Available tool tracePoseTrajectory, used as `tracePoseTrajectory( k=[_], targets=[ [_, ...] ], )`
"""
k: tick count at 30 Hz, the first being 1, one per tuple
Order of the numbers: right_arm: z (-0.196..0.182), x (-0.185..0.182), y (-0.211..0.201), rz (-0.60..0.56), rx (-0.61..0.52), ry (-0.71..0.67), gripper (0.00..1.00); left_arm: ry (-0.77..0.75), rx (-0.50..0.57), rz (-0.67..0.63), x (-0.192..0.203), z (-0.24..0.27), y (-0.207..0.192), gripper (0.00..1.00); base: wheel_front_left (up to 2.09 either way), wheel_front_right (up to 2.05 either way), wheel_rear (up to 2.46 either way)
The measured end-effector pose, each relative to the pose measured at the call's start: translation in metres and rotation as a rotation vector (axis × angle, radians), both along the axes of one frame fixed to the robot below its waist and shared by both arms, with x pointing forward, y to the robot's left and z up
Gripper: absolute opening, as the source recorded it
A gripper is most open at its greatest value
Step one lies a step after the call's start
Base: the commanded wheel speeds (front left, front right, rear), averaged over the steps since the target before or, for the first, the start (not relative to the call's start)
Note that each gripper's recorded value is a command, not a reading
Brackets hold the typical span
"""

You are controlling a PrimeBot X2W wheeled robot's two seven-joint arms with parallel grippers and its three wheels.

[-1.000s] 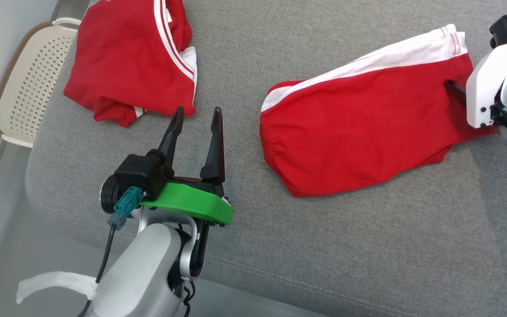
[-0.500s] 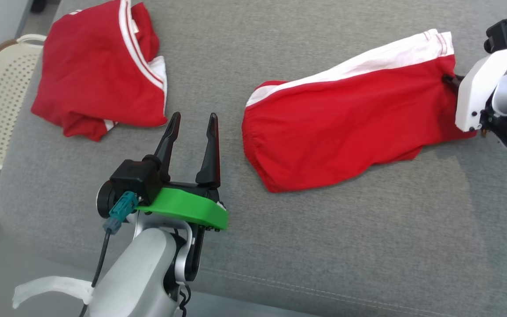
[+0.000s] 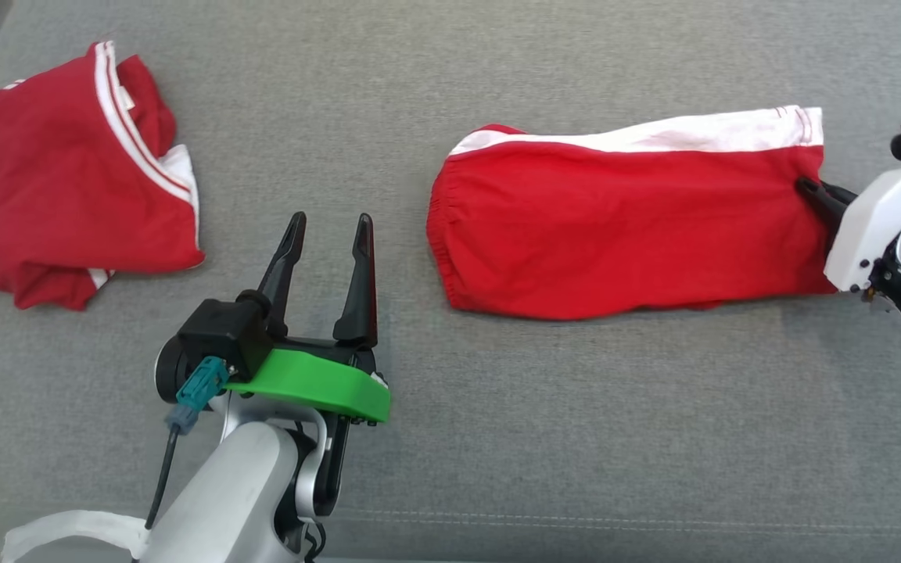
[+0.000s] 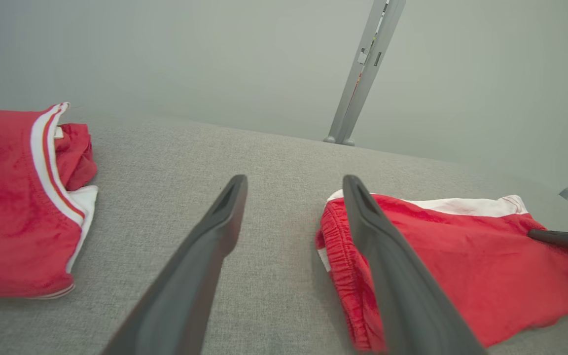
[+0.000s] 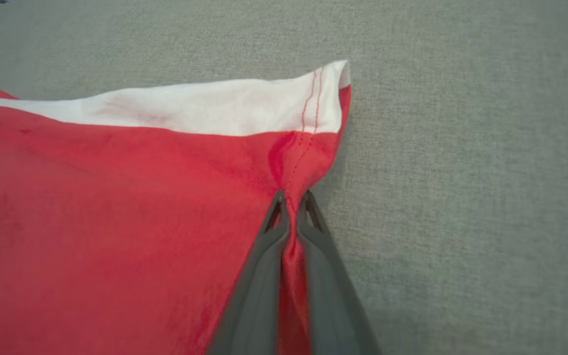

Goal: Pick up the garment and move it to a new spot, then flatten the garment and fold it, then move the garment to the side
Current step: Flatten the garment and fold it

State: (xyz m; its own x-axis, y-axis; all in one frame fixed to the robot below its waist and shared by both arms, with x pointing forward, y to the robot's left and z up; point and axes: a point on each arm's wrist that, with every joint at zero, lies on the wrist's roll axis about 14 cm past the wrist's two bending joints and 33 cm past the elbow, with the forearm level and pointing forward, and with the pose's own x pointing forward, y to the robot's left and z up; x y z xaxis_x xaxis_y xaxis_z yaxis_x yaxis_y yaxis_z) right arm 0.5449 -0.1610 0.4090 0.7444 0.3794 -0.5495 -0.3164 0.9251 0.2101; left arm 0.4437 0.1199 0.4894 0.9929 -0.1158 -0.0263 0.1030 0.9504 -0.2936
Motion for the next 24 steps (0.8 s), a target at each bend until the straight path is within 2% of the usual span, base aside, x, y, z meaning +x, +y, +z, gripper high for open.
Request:
tracePoseTrajectory(
  k=[4,8,16,24],
  targets=[
    [0.002,-0.01,-0.029,-0.088,0.019,-0.017,0.0,-0.006,-0.012,-0.04,0.001,0.002,-0.014,1.0,0.0,0.0,0.0],
    [0.0,-0.014,-0.037,-0.126,0.031,-0.026,0.0,-0.002,-0.017,-0.056,0.002,0.002,-0.02,1.0,0.0,0.0,0.0],
    [0.005,-0.013,-0.02,-0.142,0.106,-0.049,0.0,0.004,-0.014,-0.062,0.001,0.0,-0.02,1.0,0.0,0.0,0.0],
    [0.043,-0.012,0.017,-0.059,0.206,-0.119,0.0,0.006,-0.019,-0.059,-0.007,0.003,-0.019,1.0,0.0,0.0,0.0]
  ],
)
